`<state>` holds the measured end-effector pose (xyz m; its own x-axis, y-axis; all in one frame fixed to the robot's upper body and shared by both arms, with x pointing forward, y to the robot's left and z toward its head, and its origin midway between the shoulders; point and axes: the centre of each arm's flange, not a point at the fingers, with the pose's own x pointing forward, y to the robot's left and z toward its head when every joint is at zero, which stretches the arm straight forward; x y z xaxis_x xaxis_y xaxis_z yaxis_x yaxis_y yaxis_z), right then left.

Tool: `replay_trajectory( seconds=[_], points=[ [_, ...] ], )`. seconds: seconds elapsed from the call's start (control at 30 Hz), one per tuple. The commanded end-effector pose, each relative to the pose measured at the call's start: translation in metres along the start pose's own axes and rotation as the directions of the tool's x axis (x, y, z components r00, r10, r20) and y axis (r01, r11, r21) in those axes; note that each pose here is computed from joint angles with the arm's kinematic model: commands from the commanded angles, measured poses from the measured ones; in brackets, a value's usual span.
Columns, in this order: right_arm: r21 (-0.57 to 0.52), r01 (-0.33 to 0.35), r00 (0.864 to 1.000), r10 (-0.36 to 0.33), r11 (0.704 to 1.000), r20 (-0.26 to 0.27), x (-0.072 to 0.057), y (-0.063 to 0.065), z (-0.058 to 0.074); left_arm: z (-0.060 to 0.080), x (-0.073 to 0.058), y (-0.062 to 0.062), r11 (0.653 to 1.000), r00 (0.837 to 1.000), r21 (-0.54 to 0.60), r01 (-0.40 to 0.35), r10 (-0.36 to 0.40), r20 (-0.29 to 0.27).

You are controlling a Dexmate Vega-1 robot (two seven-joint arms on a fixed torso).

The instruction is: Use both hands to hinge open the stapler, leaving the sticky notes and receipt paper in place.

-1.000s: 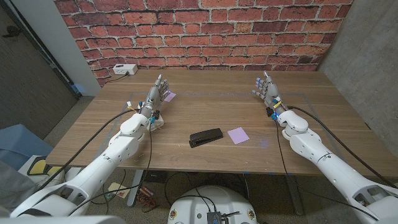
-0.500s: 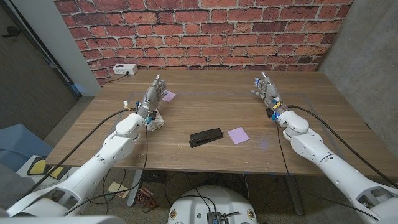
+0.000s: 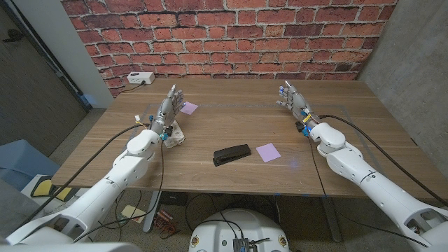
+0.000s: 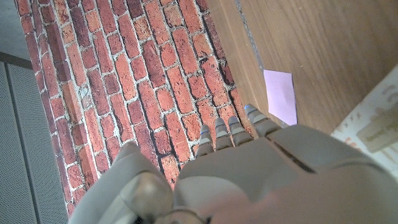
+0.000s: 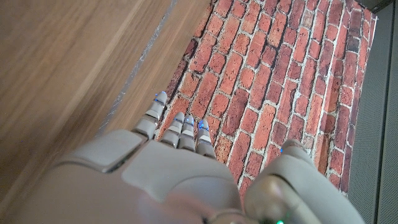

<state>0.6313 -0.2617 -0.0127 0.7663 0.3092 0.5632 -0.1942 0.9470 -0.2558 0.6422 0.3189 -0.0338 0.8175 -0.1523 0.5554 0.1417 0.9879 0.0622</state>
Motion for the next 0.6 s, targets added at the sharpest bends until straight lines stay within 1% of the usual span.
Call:
replay_trajectory(
  seconds=[0.03,0.1,0.2,0.27,0.33,0.47,0.6],
  points=[
    [-0.098,-0.048,0.998,0.052,0.994,0.038,-0.002,0.014,0.011,-0.001,-0.007,0.002,1.000,1.000,-0.013,-0.002,0.002,0.021],
    [-0.113,-0.053,0.998,0.058,0.992,0.038,-0.003,0.015,0.013,-0.002,-0.007,0.000,1.000,1.000,-0.017,0.007,-0.006,0.018],
    [-0.139,-0.068,0.997,0.074,0.988,0.039,-0.006,0.015,0.015,-0.001,-0.007,-0.005,0.998,0.999,-0.051,0.031,-0.029,0.037],
    [-0.148,-0.075,0.996,0.082,0.986,0.042,-0.009,0.015,0.015,0.000,-0.008,-0.007,0.999,0.999,-0.040,0.027,-0.025,0.043],
    [-0.151,-0.076,0.995,0.084,0.986,0.050,-0.012,0.016,0.013,0.001,-0.007,-0.007,0.999,0.999,-0.022,0.023,-0.023,0.034],
    [-0.152,-0.078,0.994,0.088,0.985,0.059,-0.017,0.017,0.011,-0.001,-0.007,-0.007,0.999,0.999,-0.031,0.021,-0.020,0.028],
    [-0.168,-0.086,0.993,0.097,0.982,0.061,-0.020,0.019,0.012,-0.002,-0.008,-0.008,0.999,0.999,-0.040,0.022,-0.020,0.034]
  ],
)
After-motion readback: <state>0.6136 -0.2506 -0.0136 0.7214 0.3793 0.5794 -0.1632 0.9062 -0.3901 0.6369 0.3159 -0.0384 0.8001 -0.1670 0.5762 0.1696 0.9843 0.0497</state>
